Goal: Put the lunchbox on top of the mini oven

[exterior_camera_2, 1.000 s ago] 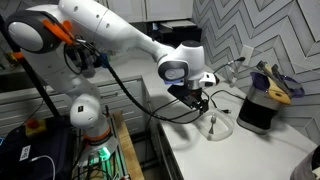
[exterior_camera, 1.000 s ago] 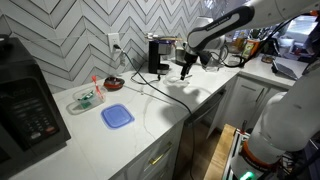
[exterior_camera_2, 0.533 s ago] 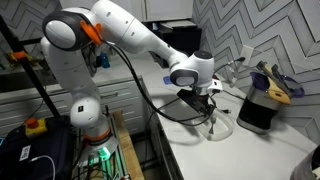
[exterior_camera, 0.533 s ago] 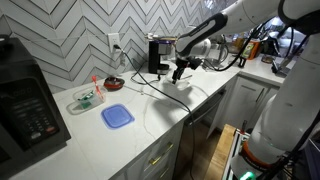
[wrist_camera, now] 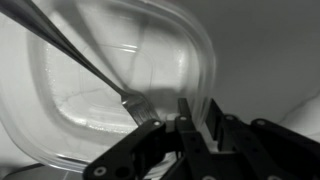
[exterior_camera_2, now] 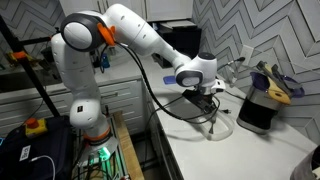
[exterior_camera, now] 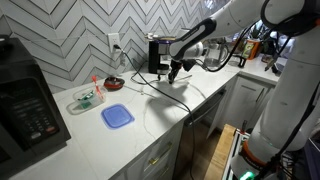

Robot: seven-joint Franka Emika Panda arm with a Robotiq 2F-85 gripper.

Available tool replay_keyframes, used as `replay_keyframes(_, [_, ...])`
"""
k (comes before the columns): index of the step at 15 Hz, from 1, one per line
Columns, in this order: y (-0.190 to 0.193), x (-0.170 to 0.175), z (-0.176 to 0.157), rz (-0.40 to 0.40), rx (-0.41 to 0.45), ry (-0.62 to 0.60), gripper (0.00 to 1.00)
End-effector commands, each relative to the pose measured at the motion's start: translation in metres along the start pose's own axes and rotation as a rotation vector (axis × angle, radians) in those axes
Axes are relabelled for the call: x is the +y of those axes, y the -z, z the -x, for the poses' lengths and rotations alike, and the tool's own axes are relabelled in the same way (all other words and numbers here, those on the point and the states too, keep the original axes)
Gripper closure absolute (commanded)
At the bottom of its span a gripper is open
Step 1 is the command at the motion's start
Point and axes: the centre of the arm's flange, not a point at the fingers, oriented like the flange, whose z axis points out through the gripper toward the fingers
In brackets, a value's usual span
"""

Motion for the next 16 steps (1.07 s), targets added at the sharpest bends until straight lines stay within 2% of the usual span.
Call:
replay_keyframes(1, [-0.002, 0.008, 0.000, 0.078, -0.049, -0.081, 1.00])
replay_keyframes(4, [0.010, 0.013, 0.006, 0.134, -0.093, -0.145, 0.98])
replay_keyframes(6, [0.043, 0.009, 0.017, 0.177, -0.112, -0.159, 0.98])
replay_keyframes(8, [0.075, 0.000, 0.029, 0.189, -0.141, -0.119, 0.98])
replay_keyframes(11, [0.129, -0.038, 0.047, 0.142, -0.122, 0.073, 0.98])
replay_keyframes(16, [0.214, -0.135, 0.048, 0.156, -0.067, 0.350, 0.98])
